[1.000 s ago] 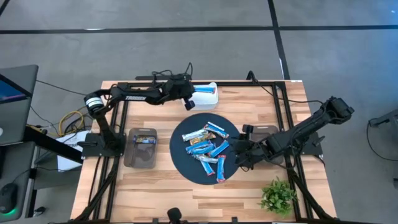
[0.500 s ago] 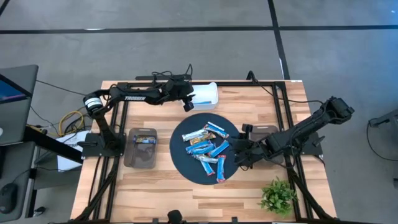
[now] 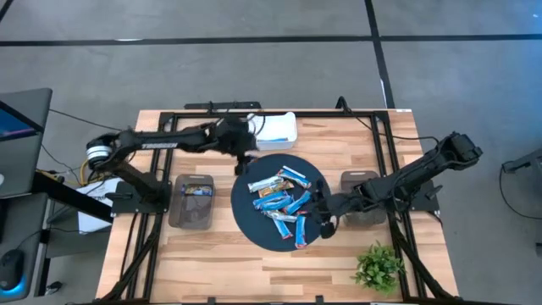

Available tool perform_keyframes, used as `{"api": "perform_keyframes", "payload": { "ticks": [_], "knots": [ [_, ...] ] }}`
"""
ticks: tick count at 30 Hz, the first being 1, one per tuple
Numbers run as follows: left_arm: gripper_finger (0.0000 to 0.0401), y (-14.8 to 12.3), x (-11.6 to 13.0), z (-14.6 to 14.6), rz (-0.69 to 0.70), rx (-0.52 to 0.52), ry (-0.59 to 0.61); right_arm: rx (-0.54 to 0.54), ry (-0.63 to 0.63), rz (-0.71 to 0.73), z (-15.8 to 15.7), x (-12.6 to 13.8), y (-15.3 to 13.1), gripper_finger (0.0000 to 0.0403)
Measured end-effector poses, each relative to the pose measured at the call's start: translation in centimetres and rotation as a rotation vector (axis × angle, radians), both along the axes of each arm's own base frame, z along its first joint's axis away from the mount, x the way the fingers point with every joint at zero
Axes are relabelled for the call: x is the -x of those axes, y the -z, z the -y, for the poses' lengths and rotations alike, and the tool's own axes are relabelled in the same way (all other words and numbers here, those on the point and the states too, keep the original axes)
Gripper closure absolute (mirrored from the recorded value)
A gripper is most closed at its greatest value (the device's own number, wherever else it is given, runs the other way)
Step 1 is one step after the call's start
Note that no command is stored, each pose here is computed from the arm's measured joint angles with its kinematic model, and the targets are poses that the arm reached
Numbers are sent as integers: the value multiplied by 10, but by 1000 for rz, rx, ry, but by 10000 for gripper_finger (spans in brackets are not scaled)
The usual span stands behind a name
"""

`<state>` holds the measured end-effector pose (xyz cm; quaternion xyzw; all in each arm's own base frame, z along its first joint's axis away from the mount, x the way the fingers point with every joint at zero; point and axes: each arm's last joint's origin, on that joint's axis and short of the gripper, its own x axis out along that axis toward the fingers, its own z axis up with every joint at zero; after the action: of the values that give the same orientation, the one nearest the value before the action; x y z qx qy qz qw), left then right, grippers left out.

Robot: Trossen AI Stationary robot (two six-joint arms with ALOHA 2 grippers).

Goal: Pick and place Granola Bars by type
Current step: Put the orange granola bar into the right black bin

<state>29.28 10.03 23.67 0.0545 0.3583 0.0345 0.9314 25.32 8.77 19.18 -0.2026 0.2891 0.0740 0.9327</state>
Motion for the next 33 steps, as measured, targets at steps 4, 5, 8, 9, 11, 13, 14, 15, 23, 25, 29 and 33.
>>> {"api": "perform_keyframes", "payload": {
  "ticks": [4,5,8,9,11,13,14,15,23,25,29,33],
  "knots": [
    [281,7,20,34,29,4,100,-24,-17,25,4,-3,-1,274],
    [284,10,26,42,48,-1,122,-28,-10,24,5,-3,-1,274],
    [291,16,44,66,148,-18,190,-45,12,24,9,-4,-1,274],
    [293,17,50,73,191,-27,214,-50,16,23,10,-5,-1,274],
    [296,21,64,86,264,-36,265,-70,21,35,11,-6,-2,274],
    [298,27,77,97,324,-33,300,-101,0,58,11,-8,-5,274],
    [298,32,83,101,349,-31,316,-118,-19,71,10,-11,-4,274],
    [298,37,89,105,362,-40,337,-136,-34,87,10,-15,-2,274],
    [298,29,108,114,473,-113,350,-121,-99,4,9,-46,27,274],
    [298,27,109,114,490,-111,350,-119,-82,-15,11,-54,29,274],
    [298,29,110,114,468,-109,348,-152,-45,-111,15,-67,44,274],
    [298,29,110,114,466,-118,326,-179,-46,-191,19,-78,53,274]
  ]
}}
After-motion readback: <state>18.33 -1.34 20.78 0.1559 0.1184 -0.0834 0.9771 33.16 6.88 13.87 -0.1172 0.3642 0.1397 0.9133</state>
